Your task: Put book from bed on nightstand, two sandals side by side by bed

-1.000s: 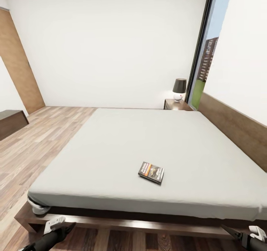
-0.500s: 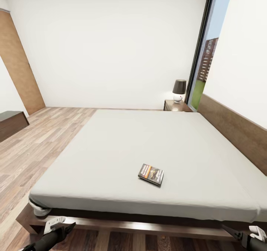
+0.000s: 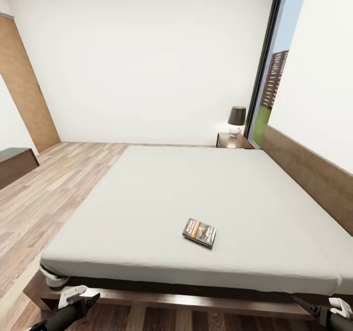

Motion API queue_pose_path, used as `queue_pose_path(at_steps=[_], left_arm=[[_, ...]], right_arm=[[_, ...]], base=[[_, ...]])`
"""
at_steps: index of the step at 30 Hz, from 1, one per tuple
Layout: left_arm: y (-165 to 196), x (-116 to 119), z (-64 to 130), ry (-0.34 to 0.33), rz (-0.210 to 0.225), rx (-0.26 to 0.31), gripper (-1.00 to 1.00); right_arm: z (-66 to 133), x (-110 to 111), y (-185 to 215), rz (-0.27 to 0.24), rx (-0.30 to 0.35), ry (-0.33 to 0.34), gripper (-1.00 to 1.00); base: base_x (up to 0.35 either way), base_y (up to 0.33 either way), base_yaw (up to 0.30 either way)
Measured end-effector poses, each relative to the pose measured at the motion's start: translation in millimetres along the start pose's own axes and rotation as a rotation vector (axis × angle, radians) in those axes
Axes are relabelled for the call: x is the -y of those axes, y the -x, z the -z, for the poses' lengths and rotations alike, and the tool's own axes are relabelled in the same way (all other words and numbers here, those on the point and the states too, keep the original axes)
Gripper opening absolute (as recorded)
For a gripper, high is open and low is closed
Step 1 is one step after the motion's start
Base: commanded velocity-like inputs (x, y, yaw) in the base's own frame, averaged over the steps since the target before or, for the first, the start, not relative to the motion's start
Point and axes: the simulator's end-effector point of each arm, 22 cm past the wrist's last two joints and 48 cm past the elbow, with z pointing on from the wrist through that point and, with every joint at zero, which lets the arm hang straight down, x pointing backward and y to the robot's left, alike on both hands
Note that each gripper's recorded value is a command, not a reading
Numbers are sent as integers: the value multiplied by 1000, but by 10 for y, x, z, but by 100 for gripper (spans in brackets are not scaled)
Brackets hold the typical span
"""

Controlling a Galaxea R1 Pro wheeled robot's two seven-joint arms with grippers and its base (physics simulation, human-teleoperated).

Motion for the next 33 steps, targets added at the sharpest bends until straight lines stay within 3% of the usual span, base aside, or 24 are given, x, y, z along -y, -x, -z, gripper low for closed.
queue_pose_path(at_steps=[33], left_arm=[[281, 195, 350, 0, 0, -2, 100]], right_arm=[[249, -343, 228, -3, -2, 3, 100]], base=[[0, 0, 0]])
